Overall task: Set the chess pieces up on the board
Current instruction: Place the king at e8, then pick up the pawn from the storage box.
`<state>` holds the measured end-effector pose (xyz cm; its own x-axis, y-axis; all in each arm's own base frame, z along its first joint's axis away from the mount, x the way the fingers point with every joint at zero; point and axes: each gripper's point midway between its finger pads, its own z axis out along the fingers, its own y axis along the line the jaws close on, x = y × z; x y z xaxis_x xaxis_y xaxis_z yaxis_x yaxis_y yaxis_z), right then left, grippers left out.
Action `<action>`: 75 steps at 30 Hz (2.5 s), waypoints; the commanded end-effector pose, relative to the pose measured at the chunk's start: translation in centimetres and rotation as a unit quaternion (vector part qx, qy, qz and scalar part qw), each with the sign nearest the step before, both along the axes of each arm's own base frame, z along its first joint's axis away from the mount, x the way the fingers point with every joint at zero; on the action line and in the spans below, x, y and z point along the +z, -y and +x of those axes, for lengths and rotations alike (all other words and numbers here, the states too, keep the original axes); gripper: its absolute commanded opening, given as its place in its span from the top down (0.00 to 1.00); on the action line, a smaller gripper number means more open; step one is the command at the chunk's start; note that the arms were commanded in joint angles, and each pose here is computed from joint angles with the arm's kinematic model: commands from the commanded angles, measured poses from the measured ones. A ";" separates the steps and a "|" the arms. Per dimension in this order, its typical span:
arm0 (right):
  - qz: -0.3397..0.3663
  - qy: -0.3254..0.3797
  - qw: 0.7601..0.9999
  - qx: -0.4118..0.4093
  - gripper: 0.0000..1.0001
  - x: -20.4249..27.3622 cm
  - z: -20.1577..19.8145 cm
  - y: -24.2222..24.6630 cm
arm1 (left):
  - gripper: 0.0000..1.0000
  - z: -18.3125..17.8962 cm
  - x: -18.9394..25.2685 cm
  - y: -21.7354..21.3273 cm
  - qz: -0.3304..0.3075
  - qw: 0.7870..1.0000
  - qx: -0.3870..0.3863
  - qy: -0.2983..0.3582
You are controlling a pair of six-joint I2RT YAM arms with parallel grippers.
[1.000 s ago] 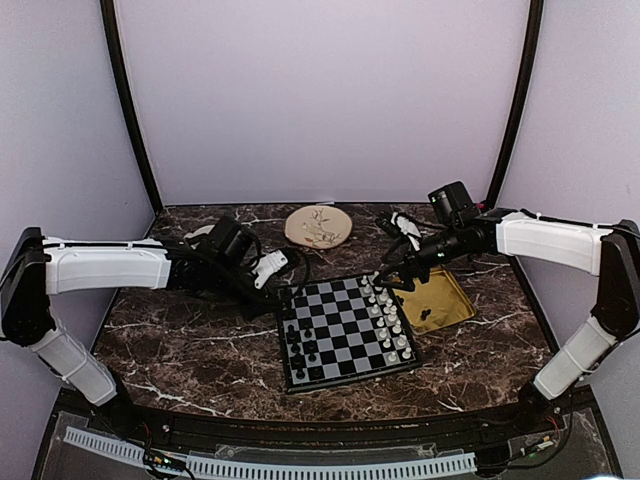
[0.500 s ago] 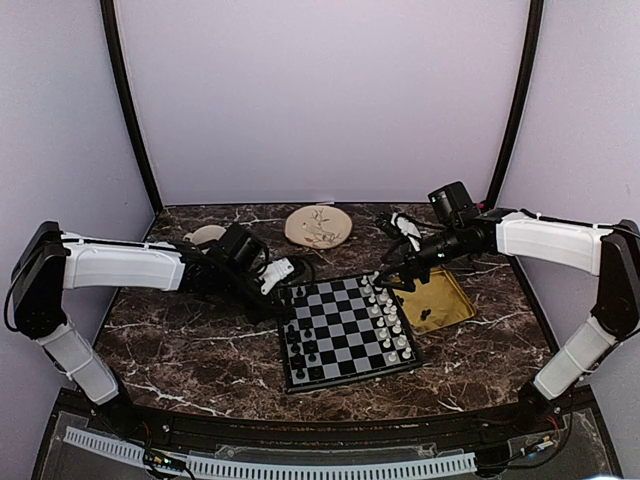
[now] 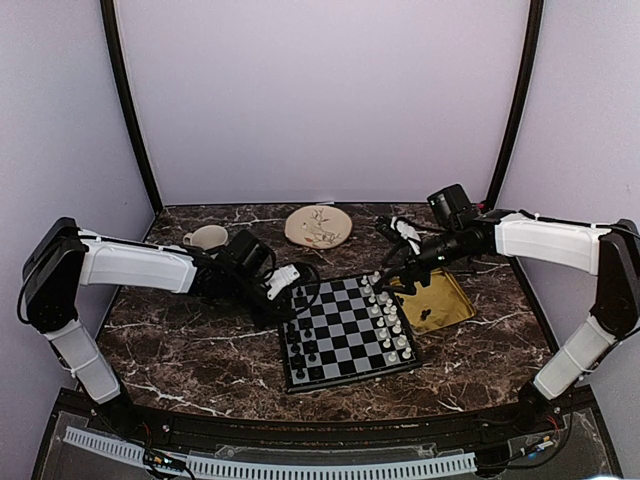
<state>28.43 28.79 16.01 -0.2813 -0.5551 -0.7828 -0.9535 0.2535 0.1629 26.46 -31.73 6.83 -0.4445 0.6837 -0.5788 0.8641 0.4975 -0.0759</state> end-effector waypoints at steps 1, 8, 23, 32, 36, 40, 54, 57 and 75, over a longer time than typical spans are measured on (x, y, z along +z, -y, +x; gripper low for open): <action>0.002 -0.007 1.000 0.012 0.20 -0.6 -0.4 -0.2 | 0.90 0.4 1.1 1.0 -0.019 1.000 -0.002 0.007; 0.001 -0.013 1.000 0.016 0.20 -1.0 -0.5 -0.3 | 0.86 0.5 0.8 1.0 -0.017 1.000 0.001 0.007; 0.000 -0.018 1.000 0.018 0.20 -1.1 -0.5 -0.4 | 0.78 0.8 1.2 1.0 -0.016 1.000 0.006 0.016; 0.000 -0.018 1.000 0.020 0.20 -0.6 -0.6 -0.4 | 0.72 0.7 1.7 1.0 -0.022 1.000 0.007 0.016; -0.025 0.006 1.000 -0.005 0.24 0.2 0.7 0.6 | 0.72 1.2 3.6 0.3 -0.028 0.998 0.032 0.039; -0.053 0.031 0.997 -0.045 0.29 1.2 2.5 2.3 | 0.67 1.1 7.1 0.2 -0.071 0.994 0.033 0.076; -0.247 -0.017 0.954 -0.169 0.55 -4.4 5.1 12.2 | 0.64 0.4 17.8 4.1 -0.187 0.976 0.000 0.109; -0.232 -0.033 0.949 -0.210 0.55 -3.9 5.6 14.4 | 0.63 0.1 17.2 6.2 -0.187 0.977 -0.009 0.100; -0.136 -0.064 0.962 -0.227 0.57 -3.6 2.1 19.1 | 0.64 0.0 11.4 21.3 -0.165 0.983 -0.060 0.047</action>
<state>32.28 7.58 11.66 -0.7181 -0.4730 -0.5105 -0.5967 0.7960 0.1017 26.88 -52.00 17.55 -0.3084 0.5070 -0.8049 0.9221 0.3672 -0.1221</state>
